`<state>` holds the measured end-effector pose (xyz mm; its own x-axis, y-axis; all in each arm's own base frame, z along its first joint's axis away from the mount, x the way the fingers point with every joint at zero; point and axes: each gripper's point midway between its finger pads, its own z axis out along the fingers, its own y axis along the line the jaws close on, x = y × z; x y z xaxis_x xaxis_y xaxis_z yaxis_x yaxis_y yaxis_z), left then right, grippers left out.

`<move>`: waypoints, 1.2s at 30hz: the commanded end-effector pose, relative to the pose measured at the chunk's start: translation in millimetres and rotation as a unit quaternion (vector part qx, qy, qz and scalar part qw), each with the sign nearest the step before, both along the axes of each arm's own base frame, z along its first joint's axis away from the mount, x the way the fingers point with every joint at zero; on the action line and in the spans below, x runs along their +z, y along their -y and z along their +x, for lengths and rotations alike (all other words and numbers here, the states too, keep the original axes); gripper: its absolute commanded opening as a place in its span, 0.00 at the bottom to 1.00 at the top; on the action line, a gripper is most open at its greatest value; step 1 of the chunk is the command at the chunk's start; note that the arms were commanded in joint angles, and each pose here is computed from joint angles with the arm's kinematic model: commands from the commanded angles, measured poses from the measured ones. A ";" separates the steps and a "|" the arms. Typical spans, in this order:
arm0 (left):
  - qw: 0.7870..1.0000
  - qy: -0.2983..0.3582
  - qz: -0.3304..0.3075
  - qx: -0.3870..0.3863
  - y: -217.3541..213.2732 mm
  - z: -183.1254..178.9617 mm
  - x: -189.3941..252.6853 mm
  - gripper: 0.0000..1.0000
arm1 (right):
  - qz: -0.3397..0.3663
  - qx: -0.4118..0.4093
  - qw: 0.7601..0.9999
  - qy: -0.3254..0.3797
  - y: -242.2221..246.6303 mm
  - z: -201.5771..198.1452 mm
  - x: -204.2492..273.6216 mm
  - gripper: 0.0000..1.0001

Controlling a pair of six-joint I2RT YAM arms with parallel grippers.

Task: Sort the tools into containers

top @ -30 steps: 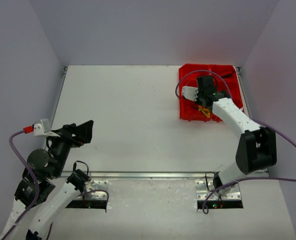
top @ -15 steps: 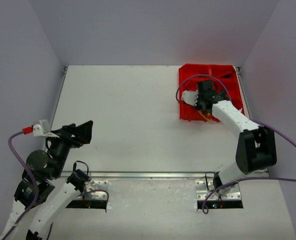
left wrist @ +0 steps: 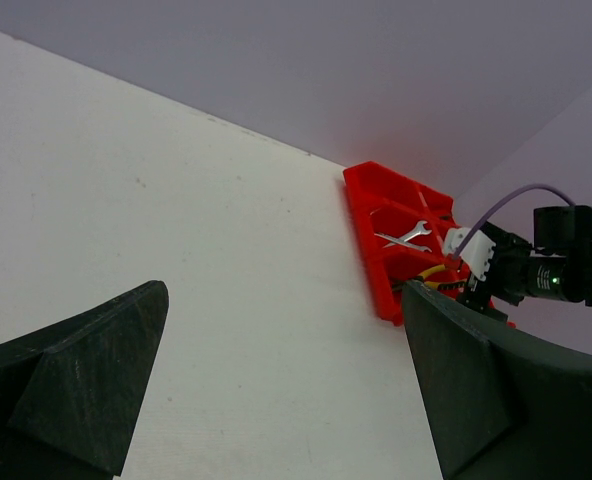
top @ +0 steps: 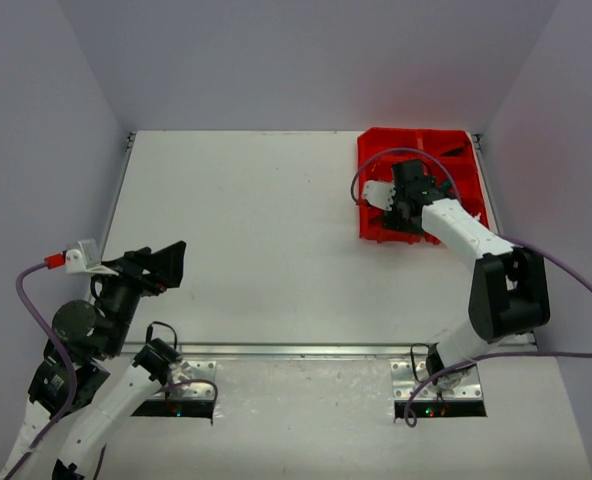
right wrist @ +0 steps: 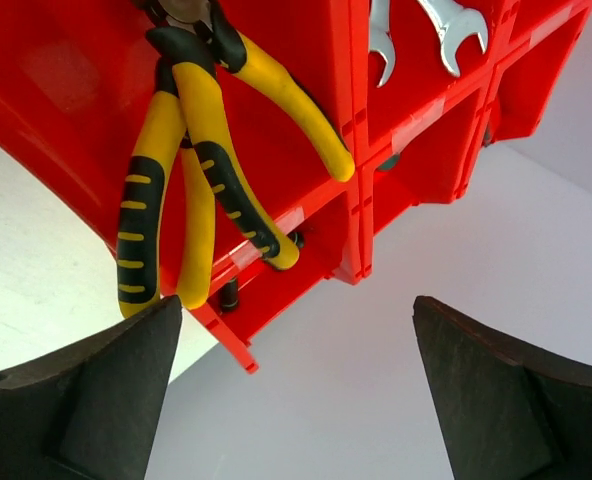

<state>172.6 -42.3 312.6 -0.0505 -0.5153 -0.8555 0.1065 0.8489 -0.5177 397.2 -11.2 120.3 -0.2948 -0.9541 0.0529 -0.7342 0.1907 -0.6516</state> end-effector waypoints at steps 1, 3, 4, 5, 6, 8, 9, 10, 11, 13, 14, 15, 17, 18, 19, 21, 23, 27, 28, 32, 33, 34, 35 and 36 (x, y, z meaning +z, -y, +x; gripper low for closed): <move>1.000 0.019 -0.001 0.001 0.0 1.6 9.5 1.00 | 0.040 -0.029 0.996 0.068 -6.7 23.0 39.7 0.99; 1.000 0.018 -0.001 0.002 -0.1 2.1 9.2 1.00 | 0.084 -0.048 0.990 0.104 -13.3 29.5 63.9 0.99; 1.000 0.017 0.000 0.002 -0.1 2.5 8.9 1.00 | 0.114 -0.056 0.984 0.125 -18.2 30.7 80.9 0.99; 1.000 0.017 0.000 0.003 -0.1 2.8 8.7 1.00 | 0.139 -0.060 0.978 0.141 -22.8 31.8 94.1 0.99; 1.000 0.015 0.000 0.003 0.2 3.7 8.2 1.00 | 0.177 -0.067 0.968 0.164 -29.2 31.3 112.3 0.99; 1.000 0.008 0.003 0.006 1.6 7.5 5.8 1.00 | 0.259 -0.088 0.940 0.205 -41.5 27.7 142.5 0.99; 1.000 0.001 0.005 0.009 2.4 11.0 3.1 1.00 | 0.294 -0.104 0.924 0.221 -45.2 25.2 150.5 0.99; 1.000 -0.016 0.012 0.015 3.8 16.8 -2.0 1.00 | 0.333 -0.126 0.904 0.237 -47.1 16.9 158.5 0.99; 0.999 -0.041 0.024 0.021 6.4 25.4 -10.3 1.00 | 0.387 -0.159 0.872 0.253 -49.7 3.0 166.3 0.99; 0.994 -0.087 0.049 0.031 11.0 39.3 -25.8 1.00 | 0.473 -0.200 0.817 0.262 -57.5 -22.0 173.0 0.99; 0.992 -0.107 0.062 0.035 12.9 44.9 -32.7 1.00 | 0.506 -0.212 0.796 0.257 -62.4 -33.4 172.4 0.99; 0.989 -0.125 0.073 0.039 13.9 50.0 -38.2 1.00 | 0.538 -0.224 0.773 0.250 -66.9 -45.9 170.8 0.99; 0.979 -0.167 0.098 0.060 14.3 63.3 -51.3 1.00 | 0.611 -0.247 0.721 0.216 -79.8 -88.7 155.0 0.99; 0.976 -0.175 0.106 0.069 14.3 68.7 -54.2 1.00 | 0.635 -0.249 0.704 0.199 -84.9 -107.9 146.6 0.99; 0.976 -0.172 0.107 0.075 12.8 70.8 -50.7 1.00 | 0.639 -0.257 0.700 0.190 -84.6 -118.7 138.6 0.99; 0.974 -0.172 0.113 0.098 6.5 75.7 -47.5 1.00 | 0.646 -0.277 0.684 0.195 -77.9 -138.4 123.3 0.99; 0.971 -0.171 0.119 0.121 -0.6 79.1 -42.7 1.00 | 0.638 -0.303 0.674 0.215 -64.2 -151.6 106.3 0.99; 0.963 -0.182 0.144 0.136 -6.3 83.9 -45.4 1.00 | 0.610 -0.355 0.660 0.257 -36.4 -170.3 93.6 0.99; 0.960 -0.192 0.153 0.136 -6.7 83.2 -52.1 1.00 | 0.592 -0.374 0.664 0.262 -27.3 -177.9 92.4 0.99; 0.959 -0.199 0.158 0.122 -3.2 82.2 -65.6 1.00 | 0.551 -0.369 0.701 0.264 -16.2 -187.8 81.7 0.99; 0.961 -0.196 0.156 0.121 -2.0 83.2 -65.8 1.00 | 0.551 -0.363 0.703 0.265 -16.3 -188.3 80.9 0.99; 0.962 -0.192 0.153 0.119 -0.9 84.6 -65.5 1.00 | 0.554 -0.356 0.704 0.266 -17.3 -189.1 81.2 0.99; 0.962 -0.193 0.155 0.115 0.0 85.8 -67.0 1.00 | 0.557 -0.349 0.705 0.267 -18.2 -189.6 82.1 0.99; 0.962 -0.193 0.155 0.114 -0.5 86.7 -67.8 1.00 | 0.559 -0.344 0.705 0.268 -19.1 -189.9 82.9 0.99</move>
